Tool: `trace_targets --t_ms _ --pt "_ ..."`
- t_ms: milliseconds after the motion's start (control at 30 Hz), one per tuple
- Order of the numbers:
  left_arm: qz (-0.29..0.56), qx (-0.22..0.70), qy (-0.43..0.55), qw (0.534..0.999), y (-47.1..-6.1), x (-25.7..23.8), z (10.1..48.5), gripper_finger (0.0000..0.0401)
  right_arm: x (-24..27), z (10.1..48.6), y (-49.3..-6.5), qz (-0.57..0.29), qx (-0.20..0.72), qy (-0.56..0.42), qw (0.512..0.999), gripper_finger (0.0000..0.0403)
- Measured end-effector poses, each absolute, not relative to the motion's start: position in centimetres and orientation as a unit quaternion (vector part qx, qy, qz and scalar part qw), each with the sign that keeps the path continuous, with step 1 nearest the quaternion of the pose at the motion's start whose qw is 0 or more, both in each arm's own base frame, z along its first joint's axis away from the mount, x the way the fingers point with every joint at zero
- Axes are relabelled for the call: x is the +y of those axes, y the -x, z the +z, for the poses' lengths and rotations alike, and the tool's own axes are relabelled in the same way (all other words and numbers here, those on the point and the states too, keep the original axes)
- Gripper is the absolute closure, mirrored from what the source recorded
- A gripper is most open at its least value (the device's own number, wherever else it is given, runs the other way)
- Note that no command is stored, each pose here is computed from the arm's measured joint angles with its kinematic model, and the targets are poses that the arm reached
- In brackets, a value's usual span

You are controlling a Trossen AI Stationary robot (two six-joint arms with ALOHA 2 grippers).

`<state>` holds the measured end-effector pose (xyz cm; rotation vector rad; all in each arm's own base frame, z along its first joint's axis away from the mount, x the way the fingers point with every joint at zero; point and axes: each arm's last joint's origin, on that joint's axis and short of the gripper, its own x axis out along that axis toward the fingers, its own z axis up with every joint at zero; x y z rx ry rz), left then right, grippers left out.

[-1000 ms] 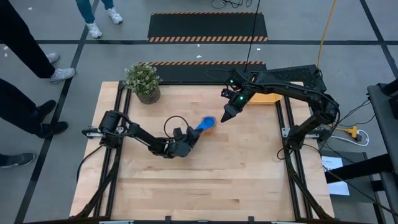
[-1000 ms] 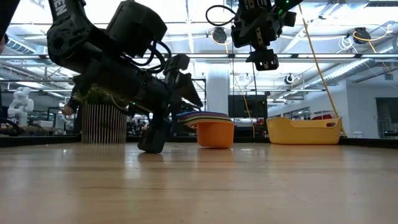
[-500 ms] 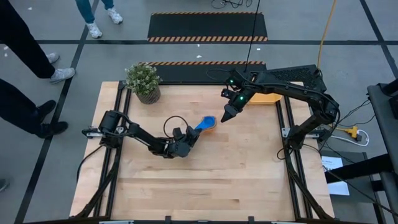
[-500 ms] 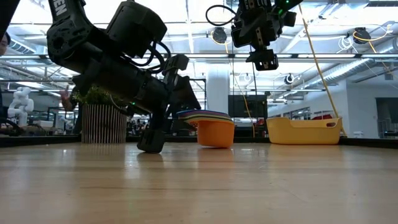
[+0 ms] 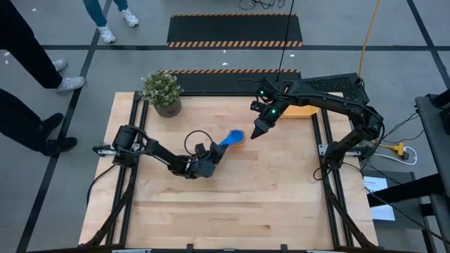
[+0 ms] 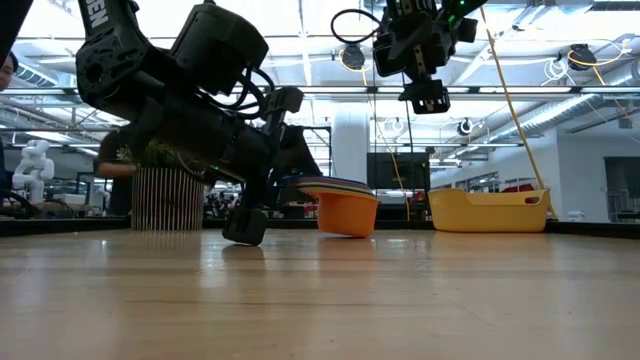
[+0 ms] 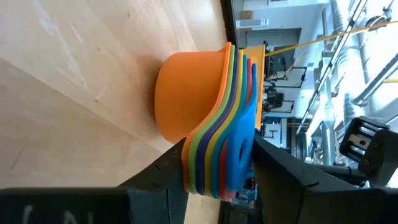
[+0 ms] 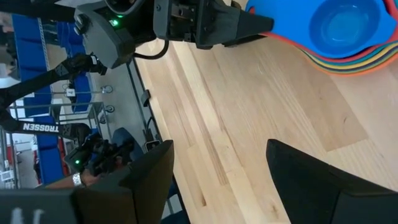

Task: Nest measuring cups in basket
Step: Put the nested measuring cups into the yellow bin

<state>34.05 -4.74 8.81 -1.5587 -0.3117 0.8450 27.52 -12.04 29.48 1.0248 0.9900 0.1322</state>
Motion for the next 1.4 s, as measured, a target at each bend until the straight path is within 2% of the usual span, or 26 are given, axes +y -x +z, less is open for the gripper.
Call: trace_targets --t_ms 100,267,533,800,1400 --pt "0.365 -0.133 0.67 0.632 -34.1 -4.8 8.9 0.0251 -12.0 29.5 -27.5 0.061 0.455 -0.469 0.755 0.0154" --pt "0.367 -0.144 0.657 0.643 -34.2 -4.7 9.1 0.0287 -12.0 29.5 -27.5 0.065 0.454 -0.462 0.759 0.0154" --pt "0.366 -0.146 0.646 0.654 -34.2 -4.7 9.3 0.029 -12.0 29.5 -27.5 0.068 0.454 -0.458 0.762 0.0154" --pt "0.338 -0.148 0.62 0.693 -34.7 -4.7 10.2 0.0305 -12.1 29.5 -27.5 0.073 0.453 -0.448 0.767 0.0154" --pt "0.305 -0.159 0.618 0.707 -35.1 -4.5 11.1 0.031 -12.9 31.9 -24.4 0.037 0.421 -0.438 0.793 0.0154"
